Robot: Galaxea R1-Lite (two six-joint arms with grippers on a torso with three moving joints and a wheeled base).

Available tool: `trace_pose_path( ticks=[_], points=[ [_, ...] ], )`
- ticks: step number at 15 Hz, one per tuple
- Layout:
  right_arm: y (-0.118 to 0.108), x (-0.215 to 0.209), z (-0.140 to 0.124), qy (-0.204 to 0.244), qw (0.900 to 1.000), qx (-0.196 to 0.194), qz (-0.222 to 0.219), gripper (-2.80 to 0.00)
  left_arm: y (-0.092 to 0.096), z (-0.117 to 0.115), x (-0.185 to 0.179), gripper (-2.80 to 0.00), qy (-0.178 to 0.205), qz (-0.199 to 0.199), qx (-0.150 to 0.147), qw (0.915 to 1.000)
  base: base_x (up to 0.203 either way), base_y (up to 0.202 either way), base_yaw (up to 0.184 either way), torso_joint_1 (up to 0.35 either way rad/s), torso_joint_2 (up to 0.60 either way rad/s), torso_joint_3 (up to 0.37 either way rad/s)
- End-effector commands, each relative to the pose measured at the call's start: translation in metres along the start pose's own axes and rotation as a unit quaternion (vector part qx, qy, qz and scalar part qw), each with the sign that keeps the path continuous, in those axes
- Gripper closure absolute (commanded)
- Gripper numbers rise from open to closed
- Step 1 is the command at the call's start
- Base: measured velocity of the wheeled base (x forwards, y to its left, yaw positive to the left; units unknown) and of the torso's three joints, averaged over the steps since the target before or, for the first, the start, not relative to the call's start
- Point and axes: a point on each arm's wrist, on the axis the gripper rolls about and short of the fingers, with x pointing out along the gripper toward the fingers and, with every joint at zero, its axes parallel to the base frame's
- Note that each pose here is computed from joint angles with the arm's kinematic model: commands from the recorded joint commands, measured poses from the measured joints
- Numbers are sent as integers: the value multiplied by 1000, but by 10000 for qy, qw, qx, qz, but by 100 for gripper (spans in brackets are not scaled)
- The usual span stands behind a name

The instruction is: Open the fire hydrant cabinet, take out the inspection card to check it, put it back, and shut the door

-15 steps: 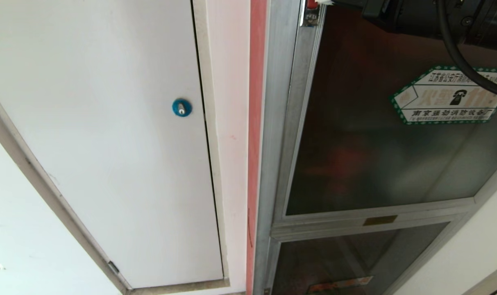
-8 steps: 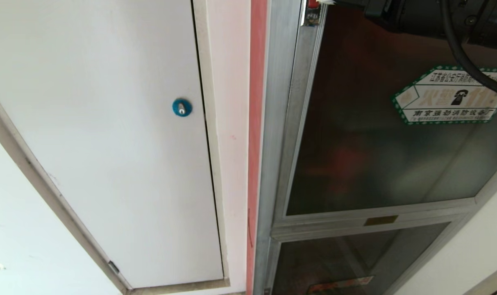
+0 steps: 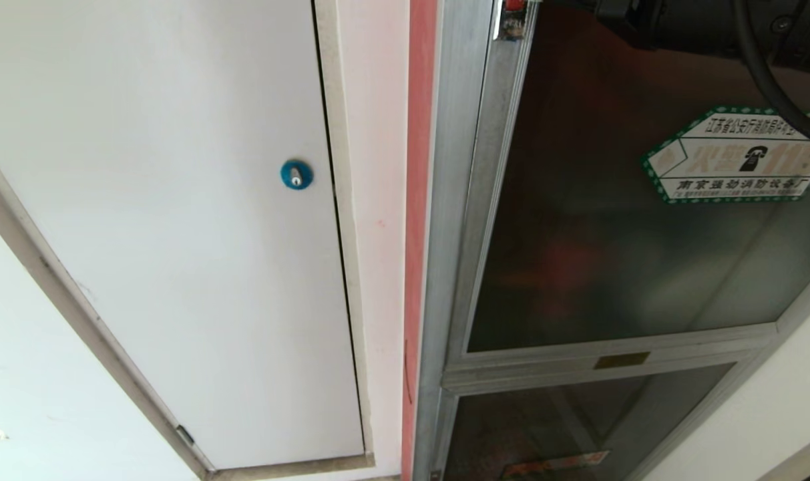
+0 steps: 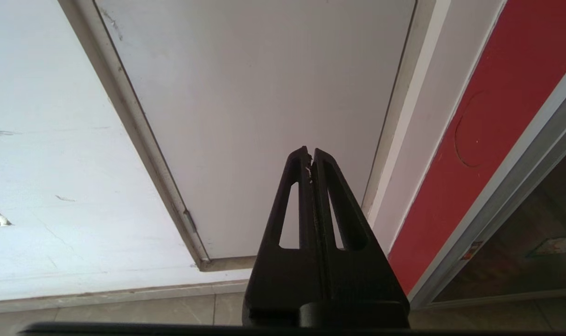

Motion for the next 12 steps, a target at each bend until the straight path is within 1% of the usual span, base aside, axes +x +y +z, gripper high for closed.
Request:
trace_pose_path(
  ticks=[1, 7, 12],
  points=[
    [0, 0, 0, -16, 10000, 1, -52, 0, 0, 0, 0, 0, 4, 0, 0, 10000, 0, 0, 0, 0, 0, 0],
    [-8, 12, -11, 120, 9997, 44, -217, 0, 0, 0, 0, 0, 11, 0, 0, 10000, 0, 0, 0, 0, 0, 0],
    [-17, 8, -10, 107, 9991, 42, -415, 0, 0, 0, 0, 0, 4, 0, 0, 10000, 0, 0, 0, 0, 0, 0]
  ],
)
